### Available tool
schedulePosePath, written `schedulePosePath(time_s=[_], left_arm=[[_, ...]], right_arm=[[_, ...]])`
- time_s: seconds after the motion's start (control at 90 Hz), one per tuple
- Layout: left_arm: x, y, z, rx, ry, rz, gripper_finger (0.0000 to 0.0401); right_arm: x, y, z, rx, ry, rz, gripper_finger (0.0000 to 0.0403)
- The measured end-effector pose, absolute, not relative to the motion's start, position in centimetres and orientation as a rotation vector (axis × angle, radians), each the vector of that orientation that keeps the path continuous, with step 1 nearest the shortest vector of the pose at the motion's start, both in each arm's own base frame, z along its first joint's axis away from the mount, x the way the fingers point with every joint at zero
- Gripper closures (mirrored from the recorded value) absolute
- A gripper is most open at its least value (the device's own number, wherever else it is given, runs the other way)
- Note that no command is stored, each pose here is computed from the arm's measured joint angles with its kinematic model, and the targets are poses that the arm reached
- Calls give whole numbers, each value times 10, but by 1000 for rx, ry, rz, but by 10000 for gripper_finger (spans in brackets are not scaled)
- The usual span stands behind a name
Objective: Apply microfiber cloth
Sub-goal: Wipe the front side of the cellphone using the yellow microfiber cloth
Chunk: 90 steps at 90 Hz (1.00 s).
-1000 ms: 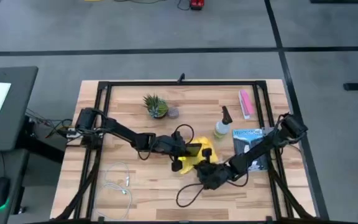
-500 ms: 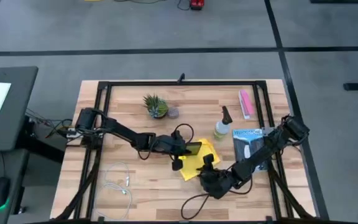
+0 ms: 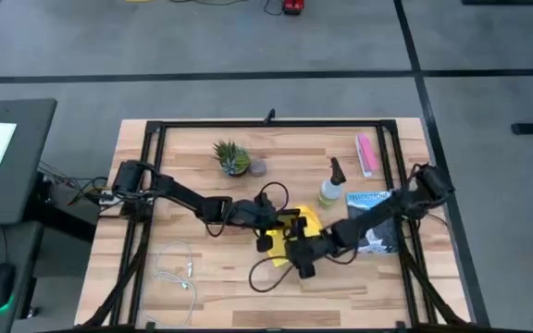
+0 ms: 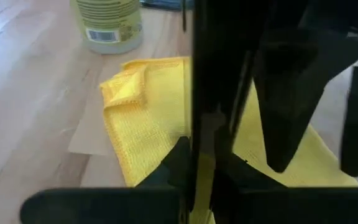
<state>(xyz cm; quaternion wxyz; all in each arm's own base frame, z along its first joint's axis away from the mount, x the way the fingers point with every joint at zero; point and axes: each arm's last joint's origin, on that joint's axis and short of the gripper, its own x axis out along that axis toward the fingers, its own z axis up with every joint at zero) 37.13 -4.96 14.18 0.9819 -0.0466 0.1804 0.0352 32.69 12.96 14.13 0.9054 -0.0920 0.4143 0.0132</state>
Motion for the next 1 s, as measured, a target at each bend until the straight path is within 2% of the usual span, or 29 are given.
schedulePosePath(time_s=[0.144, 0.456, 0.589, 0.711, 1.0], left_arm=[[371, -48, 141, -100, 367, 74, 393], [372, -39, 140, -139, 393, 90, 393], [371, -35, 138, -142, 412, 100, 393], [371, -34, 138, -139, 414, 115, 393], [367, -33, 148, -135, 431, 119, 393]], right_arm=[[326, 126, 139, -154, 876, 26, 136], [311, 134, 126, -123, 916, 19, 240], [309, 143, 128, -128, 900, 47, 263], [310, 151, 134, -159, 881, 85, 245], [322, 147, 143, -194, 836, 68, 138]])
